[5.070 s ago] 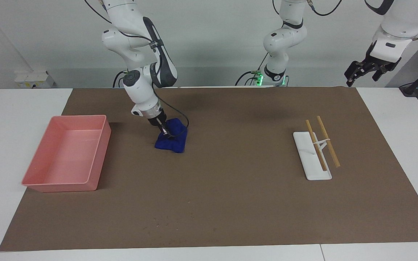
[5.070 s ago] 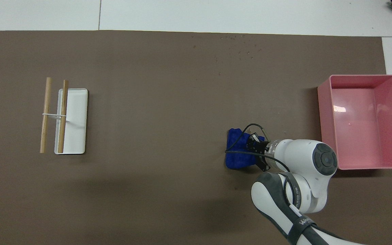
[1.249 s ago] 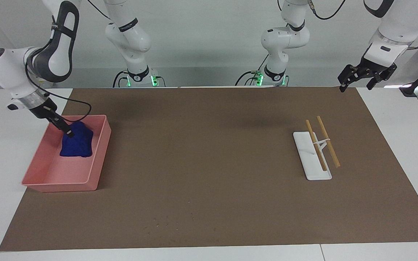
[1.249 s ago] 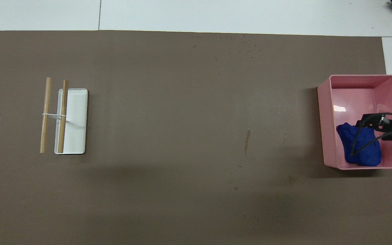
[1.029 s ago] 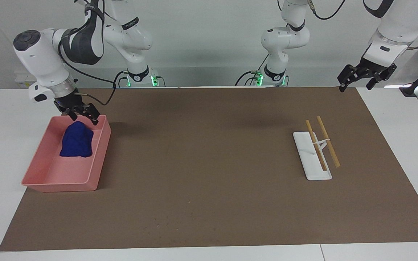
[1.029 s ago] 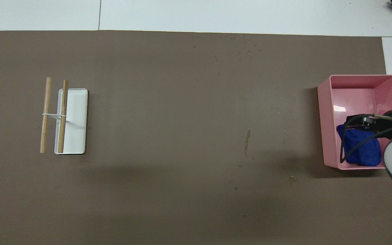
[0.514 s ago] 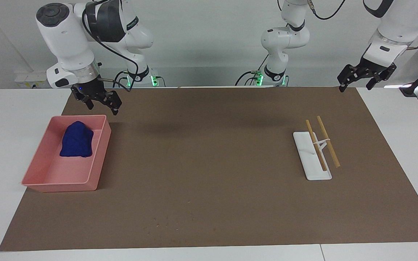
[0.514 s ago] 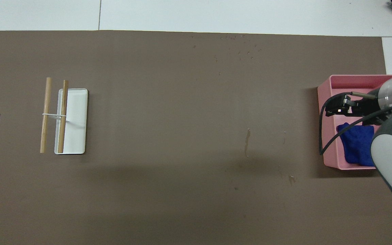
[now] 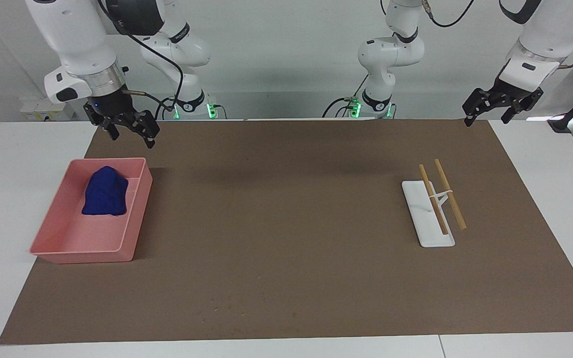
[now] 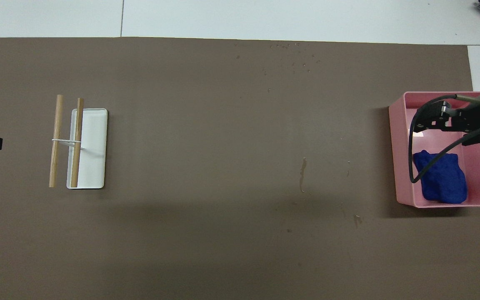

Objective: Wipe water with towel using both arms

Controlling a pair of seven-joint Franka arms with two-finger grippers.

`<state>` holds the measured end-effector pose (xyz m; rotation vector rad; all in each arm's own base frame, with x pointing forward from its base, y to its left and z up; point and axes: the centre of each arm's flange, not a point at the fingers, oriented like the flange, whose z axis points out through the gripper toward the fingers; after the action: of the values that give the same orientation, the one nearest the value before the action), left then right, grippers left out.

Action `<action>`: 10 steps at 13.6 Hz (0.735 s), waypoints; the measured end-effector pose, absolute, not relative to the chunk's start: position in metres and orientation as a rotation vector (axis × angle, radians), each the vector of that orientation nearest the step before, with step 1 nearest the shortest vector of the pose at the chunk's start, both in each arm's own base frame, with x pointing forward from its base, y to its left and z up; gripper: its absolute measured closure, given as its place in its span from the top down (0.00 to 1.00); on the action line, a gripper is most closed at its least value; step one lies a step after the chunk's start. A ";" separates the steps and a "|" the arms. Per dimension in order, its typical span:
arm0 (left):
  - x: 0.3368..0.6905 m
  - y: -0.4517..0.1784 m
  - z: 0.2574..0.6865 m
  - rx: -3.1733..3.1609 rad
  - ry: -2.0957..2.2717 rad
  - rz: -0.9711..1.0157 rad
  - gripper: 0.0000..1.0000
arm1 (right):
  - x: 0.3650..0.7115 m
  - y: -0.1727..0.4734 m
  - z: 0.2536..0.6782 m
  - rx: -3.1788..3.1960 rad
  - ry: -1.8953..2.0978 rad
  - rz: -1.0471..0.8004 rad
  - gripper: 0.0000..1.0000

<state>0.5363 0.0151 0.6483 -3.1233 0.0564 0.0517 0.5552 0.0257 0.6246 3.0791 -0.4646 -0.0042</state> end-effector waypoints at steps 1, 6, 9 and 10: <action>0.536 0.016 0.648 -3.135 0.053 0.051 1.00 | 0.552 0.025 0.628 3.079 -0.458 -0.008 1.00; 0.536 0.018 0.648 -3.140 0.046 0.051 1.00 | 0.546 0.025 0.632 3.095 -0.317 -0.014 1.00; 0.536 0.017 0.648 -3.141 0.047 0.051 1.00 | 0.546 0.027 0.630 3.096 -0.297 -0.018 1.00; 0.536 0.017 0.648 -3.141 0.047 0.051 1.00 | 0.546 0.027 0.630 3.096 -0.296 -0.019 1.00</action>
<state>0.5362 0.0172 0.6483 -3.1410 0.0468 0.0508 0.5458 0.0274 0.6301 3.0964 -0.2960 -0.0191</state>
